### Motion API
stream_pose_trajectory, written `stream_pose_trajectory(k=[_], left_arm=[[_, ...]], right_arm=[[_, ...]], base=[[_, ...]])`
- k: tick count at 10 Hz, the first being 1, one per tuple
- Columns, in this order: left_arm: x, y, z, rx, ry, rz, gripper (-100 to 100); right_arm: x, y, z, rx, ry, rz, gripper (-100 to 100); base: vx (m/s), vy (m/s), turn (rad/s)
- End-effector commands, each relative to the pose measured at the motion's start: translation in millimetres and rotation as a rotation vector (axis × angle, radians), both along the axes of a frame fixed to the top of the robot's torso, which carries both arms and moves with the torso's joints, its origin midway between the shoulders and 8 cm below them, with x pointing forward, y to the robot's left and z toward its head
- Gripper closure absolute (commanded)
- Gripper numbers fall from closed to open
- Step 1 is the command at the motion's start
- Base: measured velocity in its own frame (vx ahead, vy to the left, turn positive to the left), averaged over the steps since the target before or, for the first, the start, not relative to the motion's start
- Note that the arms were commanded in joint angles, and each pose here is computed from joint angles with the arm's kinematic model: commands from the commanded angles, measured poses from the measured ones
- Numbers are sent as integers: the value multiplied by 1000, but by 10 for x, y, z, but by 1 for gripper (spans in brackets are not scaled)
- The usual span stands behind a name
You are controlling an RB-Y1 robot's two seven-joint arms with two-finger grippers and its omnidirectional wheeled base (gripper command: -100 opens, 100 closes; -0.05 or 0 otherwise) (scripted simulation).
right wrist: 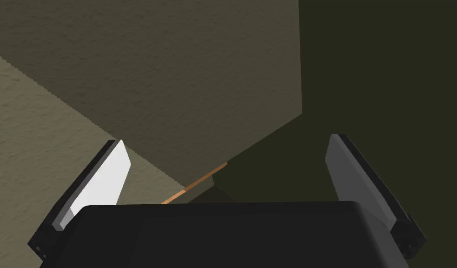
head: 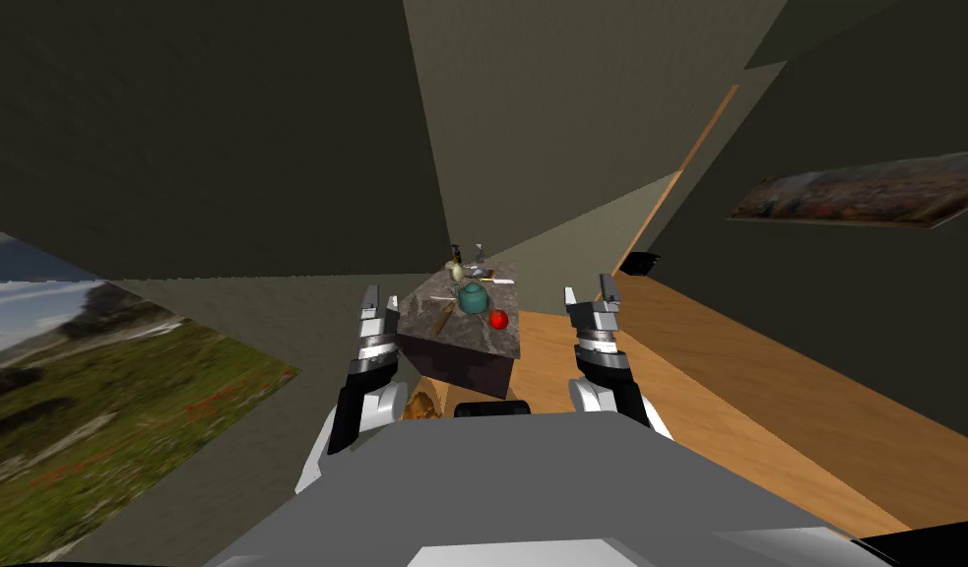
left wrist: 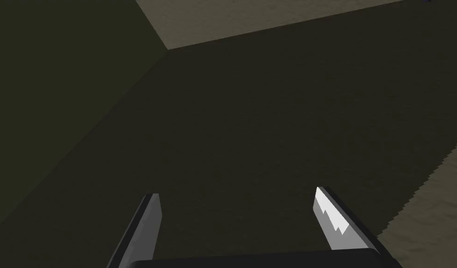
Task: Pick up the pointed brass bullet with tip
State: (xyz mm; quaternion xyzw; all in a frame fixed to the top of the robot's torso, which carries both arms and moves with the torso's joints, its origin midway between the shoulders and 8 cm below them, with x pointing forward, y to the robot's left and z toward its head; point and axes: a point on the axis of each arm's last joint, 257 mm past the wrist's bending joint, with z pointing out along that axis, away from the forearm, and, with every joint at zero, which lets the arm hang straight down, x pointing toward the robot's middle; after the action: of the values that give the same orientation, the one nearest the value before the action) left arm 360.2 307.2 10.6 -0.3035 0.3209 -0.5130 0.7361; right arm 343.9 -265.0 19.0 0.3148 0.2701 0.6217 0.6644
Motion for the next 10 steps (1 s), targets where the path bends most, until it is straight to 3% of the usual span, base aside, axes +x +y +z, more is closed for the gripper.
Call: stream_pose_trajectory(k=[1, 4, 5, 7, 8, 10], left_arm=[[62, 35, -89, 15, 42, -18, -100], [185, 171, -305, 15, 135, -39, -100], [185, 171, -305, 15, 135, -39, -100], [272, 324, -490, 3, 213, -48, -100], [278, 327, -504, 2, 218, -47, -100], [350, 527, -697, -17, 299, -49, -100]], right_arm=[[0, 0, 0, 0, 0, 0, 0], [0, 1, 0, 0, 0, 0, 0], [0, 1, 0, 0, 0, 0, 0], [0, 1, 0, 0, 0, 0, 0], [0, 1, 0, 0, 0, 0, 0], [0, 1, 0, 0, 0, 0, 0]], base=[[14, -70, -56], [-26, -171, -46], [-10, -146, -7], [-12, -170, -64], [-8, -143, -10], [-15, -189, -75]])
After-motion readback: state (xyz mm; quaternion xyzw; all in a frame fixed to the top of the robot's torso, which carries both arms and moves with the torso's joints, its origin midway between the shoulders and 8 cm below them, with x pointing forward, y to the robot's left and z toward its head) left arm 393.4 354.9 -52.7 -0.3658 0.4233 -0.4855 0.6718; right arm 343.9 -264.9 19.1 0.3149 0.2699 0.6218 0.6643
